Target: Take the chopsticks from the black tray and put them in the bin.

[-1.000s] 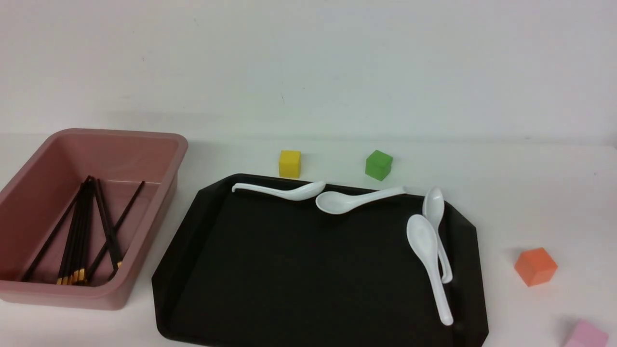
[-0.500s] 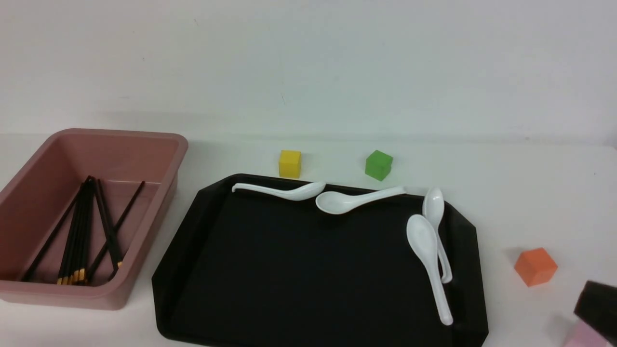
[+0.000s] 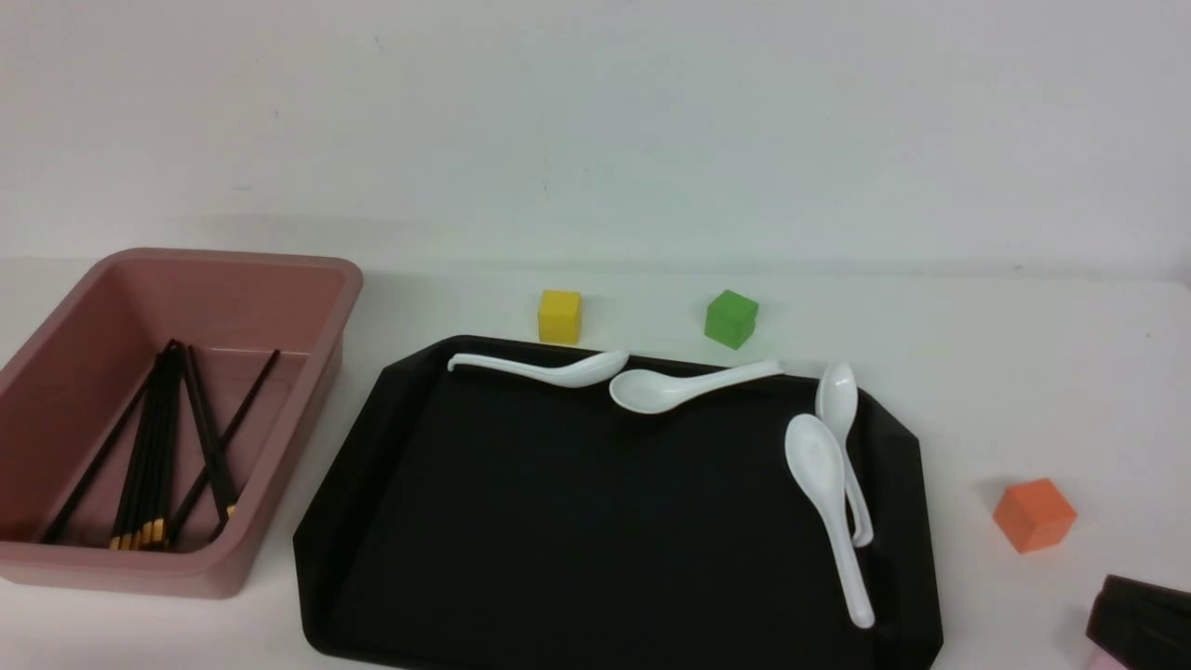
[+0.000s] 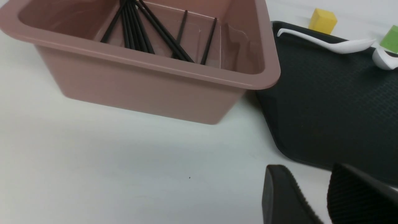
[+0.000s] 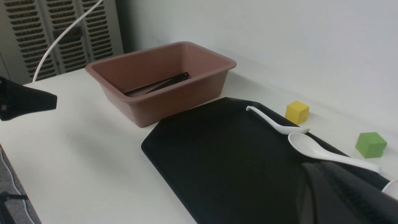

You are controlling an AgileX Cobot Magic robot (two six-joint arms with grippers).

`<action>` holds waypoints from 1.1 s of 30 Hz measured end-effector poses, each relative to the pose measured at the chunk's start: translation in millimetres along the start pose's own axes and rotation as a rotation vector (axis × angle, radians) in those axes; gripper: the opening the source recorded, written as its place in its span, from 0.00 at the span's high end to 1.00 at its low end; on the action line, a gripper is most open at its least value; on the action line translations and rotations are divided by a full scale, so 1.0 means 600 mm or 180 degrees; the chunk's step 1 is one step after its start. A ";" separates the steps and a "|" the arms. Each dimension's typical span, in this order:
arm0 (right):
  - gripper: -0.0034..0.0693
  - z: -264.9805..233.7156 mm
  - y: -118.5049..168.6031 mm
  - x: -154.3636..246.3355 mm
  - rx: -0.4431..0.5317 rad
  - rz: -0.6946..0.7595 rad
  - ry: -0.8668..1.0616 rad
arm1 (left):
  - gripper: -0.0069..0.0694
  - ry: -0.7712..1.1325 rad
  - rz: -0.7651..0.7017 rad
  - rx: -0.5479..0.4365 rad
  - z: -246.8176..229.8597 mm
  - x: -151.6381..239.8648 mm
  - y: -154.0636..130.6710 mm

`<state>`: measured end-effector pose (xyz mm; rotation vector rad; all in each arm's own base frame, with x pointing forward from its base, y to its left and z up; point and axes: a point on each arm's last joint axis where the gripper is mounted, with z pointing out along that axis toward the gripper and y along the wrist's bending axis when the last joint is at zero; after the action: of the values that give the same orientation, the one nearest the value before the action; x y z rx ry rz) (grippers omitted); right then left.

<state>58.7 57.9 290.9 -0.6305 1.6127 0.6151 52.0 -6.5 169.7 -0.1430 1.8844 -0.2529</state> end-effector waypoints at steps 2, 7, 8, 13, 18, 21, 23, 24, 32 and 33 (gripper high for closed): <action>0.92 0.000 0.000 0.000 0.0000 0.0000 0.0000 | 0.60 0.0000 0.0000 0.0000 0.000 0.000 0.000; 0.91 0.000 0.001 0.002 -0.0028 0.0124 0.0018 | 0.60 0.0000 0.0000 0.0000 0.000 0.000 0.000; 0.91 -0.001 0.001 0.005 -0.0034 0.0156 0.0025 | 0.60 0.0000 0.0000 0.0000 0.000 0.000 0.000; 0.91 -0.006 -0.008 0.040 0.0167 0.0129 0.0046 | 0.60 0.0000 0.0000 0.0000 0.000 0.000 0.000; 0.90 -0.018 -0.029 0.093 0.0752 0.0149 0.0066 | 0.60 0.0000 0.0000 0.0000 0.000 0.000 0.000; 0.90 -0.031 -0.045 0.140 0.1342 0.0230 0.0032 | 0.60 0.0000 0.0000 0.0000 0.000 0.000 0.000; 0.89 -0.036 -0.052 0.159 0.1633 0.0269 0.0031 | 0.60 0.0000 0.0000 0.0000 0.000 0.000 0.000; 0.89 -0.038 -0.056 0.170 0.1787 0.0304 0.0054 | 0.60 0.0000 0.0000 0.0000 0.000 0.000 0.000; 0.88 -0.049 -0.069 0.196 0.2433 0.0535 0.0278 | 0.60 0.0000 0.0000 0.0000 0.000 0.000 0.000; 0.88 -0.049 -0.069 0.198 0.2449 0.0551 0.0309 | 0.60 0.0000 0.0000 0.0000 0.000 0.000 0.000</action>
<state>53.4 0.8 175.2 0.0510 1.8373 0.0516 52.0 -6.5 169.7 -0.1430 1.8844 -0.2529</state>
